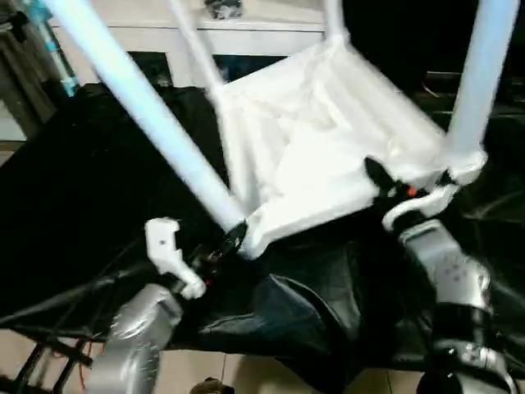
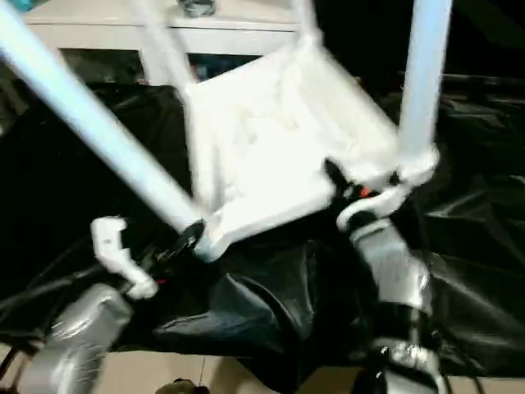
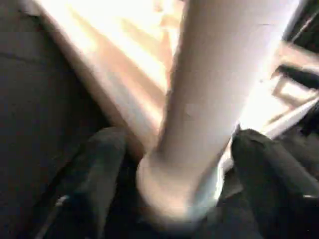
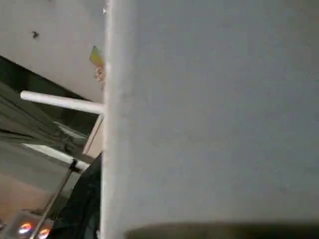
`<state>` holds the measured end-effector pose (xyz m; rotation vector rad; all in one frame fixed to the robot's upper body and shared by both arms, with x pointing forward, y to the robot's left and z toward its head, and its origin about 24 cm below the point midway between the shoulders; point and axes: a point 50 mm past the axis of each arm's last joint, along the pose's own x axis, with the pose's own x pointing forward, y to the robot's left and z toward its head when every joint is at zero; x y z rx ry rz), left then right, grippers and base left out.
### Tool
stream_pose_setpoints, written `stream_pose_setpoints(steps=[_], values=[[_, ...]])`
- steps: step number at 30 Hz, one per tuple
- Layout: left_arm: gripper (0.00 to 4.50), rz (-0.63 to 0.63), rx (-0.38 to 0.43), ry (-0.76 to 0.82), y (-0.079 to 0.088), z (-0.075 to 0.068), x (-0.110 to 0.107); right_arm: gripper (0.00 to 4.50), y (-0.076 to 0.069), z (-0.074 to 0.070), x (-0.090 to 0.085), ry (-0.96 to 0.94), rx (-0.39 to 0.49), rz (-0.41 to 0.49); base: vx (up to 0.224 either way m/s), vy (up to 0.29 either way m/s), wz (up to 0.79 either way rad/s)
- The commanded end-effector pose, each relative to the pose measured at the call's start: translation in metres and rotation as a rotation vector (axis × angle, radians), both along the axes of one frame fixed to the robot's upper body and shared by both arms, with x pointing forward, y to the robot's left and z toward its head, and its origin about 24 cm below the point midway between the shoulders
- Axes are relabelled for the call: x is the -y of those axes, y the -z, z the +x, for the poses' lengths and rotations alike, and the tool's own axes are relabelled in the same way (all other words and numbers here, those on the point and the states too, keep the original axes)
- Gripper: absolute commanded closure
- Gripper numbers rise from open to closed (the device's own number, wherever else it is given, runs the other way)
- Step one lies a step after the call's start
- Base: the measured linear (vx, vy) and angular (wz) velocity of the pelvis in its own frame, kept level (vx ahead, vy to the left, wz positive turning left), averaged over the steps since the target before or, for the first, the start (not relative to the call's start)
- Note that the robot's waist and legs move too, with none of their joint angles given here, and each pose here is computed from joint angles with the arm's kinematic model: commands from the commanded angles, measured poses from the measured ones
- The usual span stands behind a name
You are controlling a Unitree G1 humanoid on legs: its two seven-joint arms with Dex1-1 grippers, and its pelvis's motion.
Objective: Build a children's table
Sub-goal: Flip table
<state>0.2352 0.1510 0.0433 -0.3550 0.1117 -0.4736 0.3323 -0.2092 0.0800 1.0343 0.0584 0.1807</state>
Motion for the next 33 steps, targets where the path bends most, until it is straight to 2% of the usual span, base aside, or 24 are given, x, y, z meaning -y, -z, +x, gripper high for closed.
stream_pose_setpoints(steps=[1, 2, 3, 5, 7, 8, 10, 11, 13, 14, 16, 19, 23, 24, 25, 26, 27, 31, 33], values=[[0.56, 0.044, -0.006, 0.001, 0.001, -0.005, -0.009, 2.46, -0.037, 0.004, 0.032, 0.146, 0.133, -0.043, 0.000, 0.000, 0.00], [0.32, 0.044, -0.006, 0.001, 0.001, -0.005, -0.009, 2.46, -0.037, 0.004, 0.032, 0.146, 0.133, -0.043, 0.000, 0.000, 0.00], [0.31, 0.119, -0.018, 0.005, 0.005, -0.008, -0.013, 2.46, -0.047, 0.005, 0.044, 0.195, 0.157, -0.075, 0.000, 0.000, 0.00], [0.29, 0.143, -0.022, 0.006, 0.006, -0.009, -0.014, 2.47, -0.052, 0.005, 0.049, 0.207, 0.169, -0.091, 0.000, 0.000, 0.00], [0.01, 0.153, -0.024, 0.013, 0.007, -0.010, -0.015, 2.47, -0.056, 0.005, 0.052, 0.203, 0.178, -0.110, 0.000, 0.000, 0.00], [0.01, 0.162, -0.019, 0.022, 0.006, -0.011, -0.015, 2.47, -0.059, 0.006, 0.054, 0.182, 0.177, -0.155, 0.000, 0.000, 0.00], [0.00, 0.188, 0.013, 0.065, 0.000, -0.011, -0.011, 2.49, -0.065, 0.007, 0.055, 0.119, 0.169, -0.335, 0.000, 0.000, 0.00], [0.00, 0.188, 0.013, 0.065, 0.000, -0.011, -0.011, 2.49, -0.065, 0.007, 0.055, 0.119, 0.169, -0.335, 0.000, 0.000, 0.00], [0.00, 0.217, 0.080, 0.151, -0.012, -0.010, 0.000, 2.49, -0.073, 0.008, 0.059, 0.102, 0.167, -0.450, 0.000, 0.000, 0.00], [0.00, 0.220, 0.086, 0.159, -0.013, -0.010, 0.002, 2.49, -0.074, 0.008, 0.059, 0.103, 0.167, -0.453, 0.000, 0.000, 0.00], [0.00, 0.265, 0.149, 0.238, -0.024, -0.009, 0.011, 2.49, -0.081, 0.010, 0.063, 0.112, 0.155, -0.503, 0.000, 0.000, 0.00], [0.00, 0.286, 0.179, 0.286, -0.030, -0.010, 0.016, 2.49, -0.085, 0.011, 0.063, 0.118, 0.143, -0.554, 0.000, 0.000, 0.00], [0.00, 0.281, 0.268, 0.352, -0.051, -0.009, 0.029, 2.49, -0.096, 0.014, 0.064, 0.145, 0.134, -0.647, 0.000, 0.000, 0.00], [0.00, 0.278, 0.275, 0.362, -0.053, -0.010, 0.030, 2.49, -0.096, 0.015, 0.063, 0.145, 0.132, -0.661, 0.000, 0.000, 0.00], [0.00, 0.265, 0.292, 0.415, -0.060, -0.012, 0.036, 2.49, -0.098, 0.016, 0.062, 0.147, 0.125, -0.724, 0.000, 0.000, 0.00], [0.00, 0.265, 0.292, 0.415, -0.060, -0.012, 0.036, 2.49, -0.098, 0.016, 0.062, 0.147, 0.125, -0.724, 0.000, 0.000, 0.00], [0.00, 0.268, 0.315, 0.467, -0.069, -0.015, 0.042, 2.49, -0.099, 0.018, 0.063, 0.172, 0.100, -0.785, 0.000, 0.000, 0.00], [0.00, 0.269, 0.319, 0.557, -0.083, -0.018, 0.049, 2.49, -0.109, 0.020, 0.059, 0.213, 0.076, -0.858, 0.000, 0.000, 0.00], [0.00, 0.286, 0.341, 0.539, -0.089, -0.013, 0.048, 2.49, -0.112, 0.021, 0.054, 0.197, 0.079, -0.881, 0.000, 0.000, 0.00]])
